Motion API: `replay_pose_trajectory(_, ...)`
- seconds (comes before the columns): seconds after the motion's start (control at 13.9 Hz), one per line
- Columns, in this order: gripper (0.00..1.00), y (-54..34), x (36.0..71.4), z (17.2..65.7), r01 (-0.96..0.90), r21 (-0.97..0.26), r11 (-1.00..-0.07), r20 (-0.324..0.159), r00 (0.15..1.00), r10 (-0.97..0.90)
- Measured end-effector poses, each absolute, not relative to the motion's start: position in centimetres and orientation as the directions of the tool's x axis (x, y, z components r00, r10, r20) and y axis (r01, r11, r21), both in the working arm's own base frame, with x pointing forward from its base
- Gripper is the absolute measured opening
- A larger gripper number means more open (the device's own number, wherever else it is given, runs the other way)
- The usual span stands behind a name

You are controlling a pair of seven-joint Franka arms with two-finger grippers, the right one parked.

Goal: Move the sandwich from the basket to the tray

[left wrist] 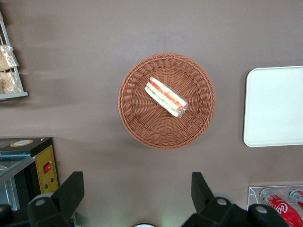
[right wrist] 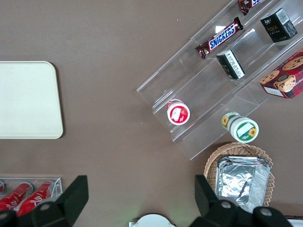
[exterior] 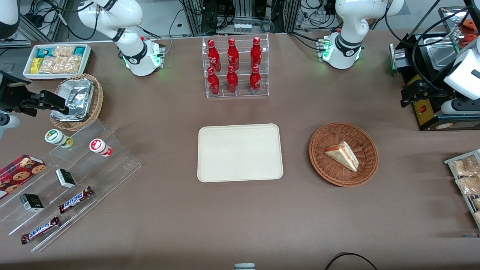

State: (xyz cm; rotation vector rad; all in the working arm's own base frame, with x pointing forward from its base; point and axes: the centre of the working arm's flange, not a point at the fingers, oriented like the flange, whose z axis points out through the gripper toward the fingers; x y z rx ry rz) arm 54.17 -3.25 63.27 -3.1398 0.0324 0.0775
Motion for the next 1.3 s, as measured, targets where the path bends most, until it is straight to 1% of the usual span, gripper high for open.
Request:
replay_pose_trajectory(0.36, 1.0, -2.6, 54.3, 62.4, -0.009, -0.004, -1.0, -0.075, 0.997, -0.009)
replay_pose_trajectory(0.5, 1.0, -2.6, 54.8, 60.3, -0.009, -0.007, -1.0, -0.097, 0.995, -0.008)
replay_pose_trajectory(0.58, 1.0, -2.6, 55.3, 58.6, -0.009, -0.009, -1.0, -0.095, 0.995, -0.008)
replay_pose_trajectory(0.79, 1.0, -2.6, 56.5, 52.1, 0.03, -0.011, -0.999, -0.073, 0.997, 0.031)
replay_pose_trajectory(1.01, 1.0, -3.2, 56.6, 46.4, 0.185, -0.01, -0.983, -0.022, 0.982, 0.186)
replay_pose_trajectory(1.15, 1.0, -4.7, 56.1, 43.4, 0.322, 0.002, -0.947, 0.011, 0.947, 0.322)
replay_pose_trajectory(1.3, 1.0, -6.3, 55.5, 41.0, 0.49, 0.029, -0.871, 0.042, 0.87, 0.491)
